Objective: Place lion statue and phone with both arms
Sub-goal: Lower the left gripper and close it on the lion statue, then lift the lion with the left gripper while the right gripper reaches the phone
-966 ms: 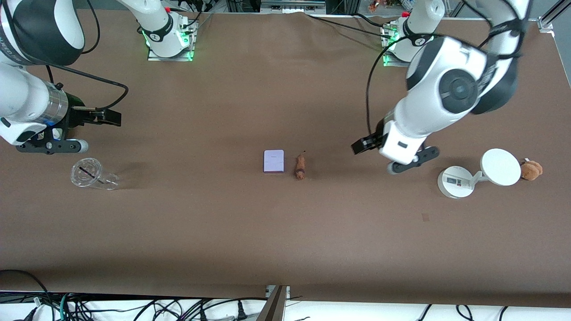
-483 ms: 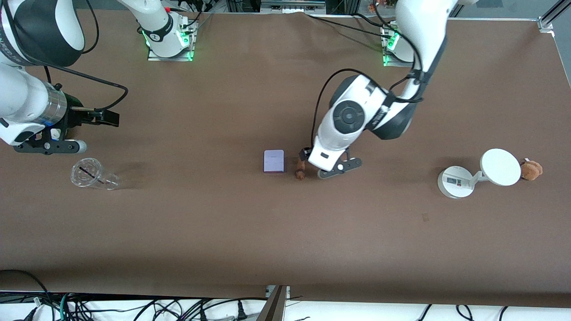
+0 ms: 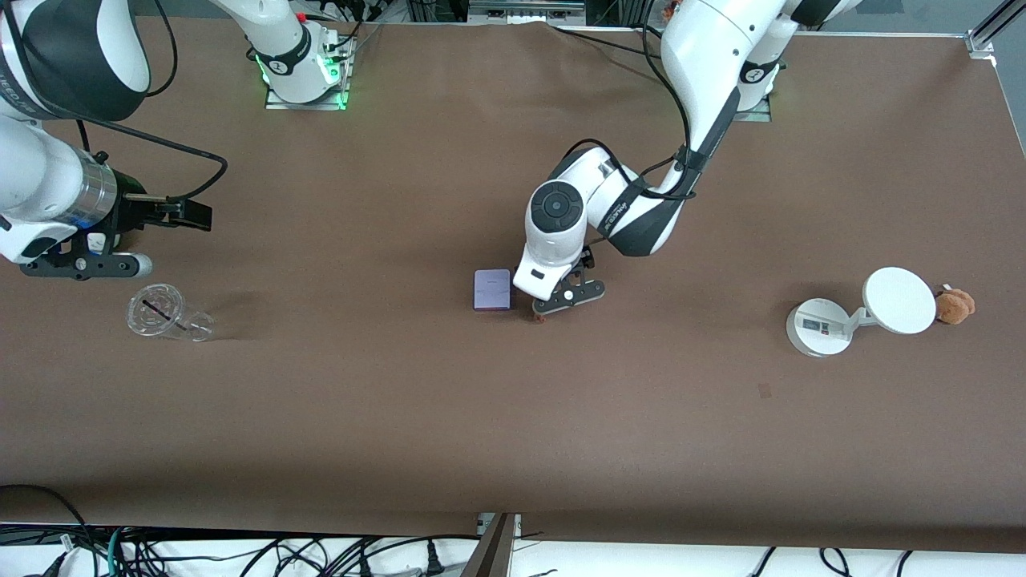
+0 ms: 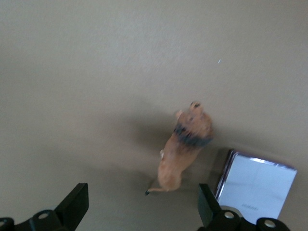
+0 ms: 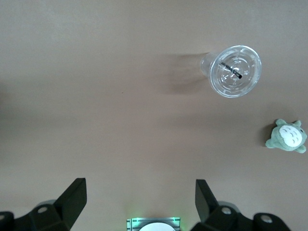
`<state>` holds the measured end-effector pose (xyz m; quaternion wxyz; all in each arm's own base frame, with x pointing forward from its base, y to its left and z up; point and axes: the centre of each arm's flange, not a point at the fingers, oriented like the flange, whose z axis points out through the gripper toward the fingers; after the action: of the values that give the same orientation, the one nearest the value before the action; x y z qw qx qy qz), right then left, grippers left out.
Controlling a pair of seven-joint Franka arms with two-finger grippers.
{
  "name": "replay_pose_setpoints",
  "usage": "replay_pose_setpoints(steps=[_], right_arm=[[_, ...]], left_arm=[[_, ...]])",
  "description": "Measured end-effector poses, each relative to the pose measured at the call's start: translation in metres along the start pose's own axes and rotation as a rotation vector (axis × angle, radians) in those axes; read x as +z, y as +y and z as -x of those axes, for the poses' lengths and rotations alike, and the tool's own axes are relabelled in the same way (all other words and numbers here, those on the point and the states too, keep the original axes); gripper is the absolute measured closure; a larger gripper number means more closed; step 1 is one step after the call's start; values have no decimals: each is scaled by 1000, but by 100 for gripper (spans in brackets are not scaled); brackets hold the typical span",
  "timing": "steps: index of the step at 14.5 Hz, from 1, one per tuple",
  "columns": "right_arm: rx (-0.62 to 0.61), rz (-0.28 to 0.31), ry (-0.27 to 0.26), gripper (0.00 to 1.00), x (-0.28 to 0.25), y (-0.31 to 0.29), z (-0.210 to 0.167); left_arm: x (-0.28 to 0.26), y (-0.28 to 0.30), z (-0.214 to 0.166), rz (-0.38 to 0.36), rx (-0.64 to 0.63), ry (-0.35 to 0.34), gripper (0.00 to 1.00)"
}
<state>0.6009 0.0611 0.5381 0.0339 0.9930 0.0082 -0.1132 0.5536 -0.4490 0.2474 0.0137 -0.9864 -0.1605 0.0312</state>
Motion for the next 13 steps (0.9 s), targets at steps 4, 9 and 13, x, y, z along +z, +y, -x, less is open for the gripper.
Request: replay_pose_setpoints(steps=[4,9,13], right_arm=[[-14,1,1,0,0,1,0],[-15,4,1,0,0,1,0],[-15,4,1,0,0,1,0]], left_arm=[[-1,16,-9,30,-1,15,0],[24,32,-4,46,12,17,0],[29,31,-8,43,6,18,0]])
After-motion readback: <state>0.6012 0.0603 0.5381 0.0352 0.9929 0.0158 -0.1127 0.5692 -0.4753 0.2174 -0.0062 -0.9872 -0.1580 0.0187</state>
